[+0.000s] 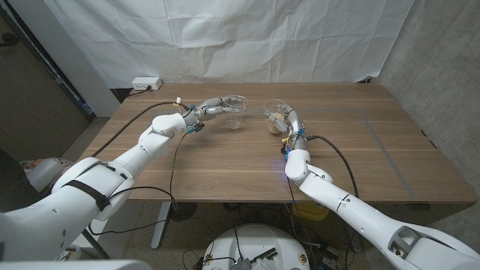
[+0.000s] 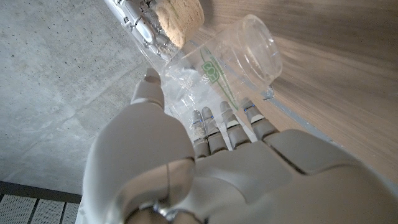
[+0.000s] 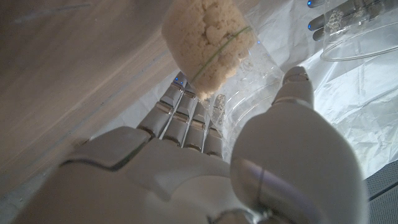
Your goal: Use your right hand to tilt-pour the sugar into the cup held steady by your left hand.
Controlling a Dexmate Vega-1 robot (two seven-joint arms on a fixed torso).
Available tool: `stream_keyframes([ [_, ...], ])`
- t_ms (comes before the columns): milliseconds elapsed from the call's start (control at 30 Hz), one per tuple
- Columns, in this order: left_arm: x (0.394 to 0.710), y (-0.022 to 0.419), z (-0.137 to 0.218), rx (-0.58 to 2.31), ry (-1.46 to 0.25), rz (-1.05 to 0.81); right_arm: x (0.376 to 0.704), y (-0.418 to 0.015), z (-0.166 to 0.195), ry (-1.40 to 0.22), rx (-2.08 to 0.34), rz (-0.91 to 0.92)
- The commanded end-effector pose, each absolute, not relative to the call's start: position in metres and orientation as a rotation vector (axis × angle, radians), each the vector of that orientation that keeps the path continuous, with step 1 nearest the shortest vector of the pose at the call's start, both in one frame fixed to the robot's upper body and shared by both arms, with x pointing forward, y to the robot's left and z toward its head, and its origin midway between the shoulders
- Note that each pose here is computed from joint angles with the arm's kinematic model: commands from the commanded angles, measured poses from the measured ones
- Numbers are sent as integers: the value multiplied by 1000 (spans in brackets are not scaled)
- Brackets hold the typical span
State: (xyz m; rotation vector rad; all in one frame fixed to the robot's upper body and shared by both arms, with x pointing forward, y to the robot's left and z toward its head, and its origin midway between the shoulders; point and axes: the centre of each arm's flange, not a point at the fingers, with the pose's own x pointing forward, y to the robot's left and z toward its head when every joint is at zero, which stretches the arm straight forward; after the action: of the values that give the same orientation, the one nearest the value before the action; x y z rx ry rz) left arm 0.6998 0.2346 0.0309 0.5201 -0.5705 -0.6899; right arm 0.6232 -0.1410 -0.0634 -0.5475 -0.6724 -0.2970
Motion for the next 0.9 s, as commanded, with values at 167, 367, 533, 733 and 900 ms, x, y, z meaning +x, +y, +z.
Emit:
stream_keyframes([
  [167, 695, 217, 43, 582, -576, -758, 616, -150, -39, -722, -695, -361],
  [367, 694, 212, 46, 598, -581, -771, 613, -150, -33, -723, -768, -376],
  [533, 692, 208, 49, 605, -588, -780, 611, -152, -30, -733, -796, -376],
  [733, 690, 203, 51, 622, -588, -789, 608, -152, -27, -736, -845, -398],
  [900, 691, 200, 54, 631, -588, -797, 605, -154, -23, -742, -874, -409],
])
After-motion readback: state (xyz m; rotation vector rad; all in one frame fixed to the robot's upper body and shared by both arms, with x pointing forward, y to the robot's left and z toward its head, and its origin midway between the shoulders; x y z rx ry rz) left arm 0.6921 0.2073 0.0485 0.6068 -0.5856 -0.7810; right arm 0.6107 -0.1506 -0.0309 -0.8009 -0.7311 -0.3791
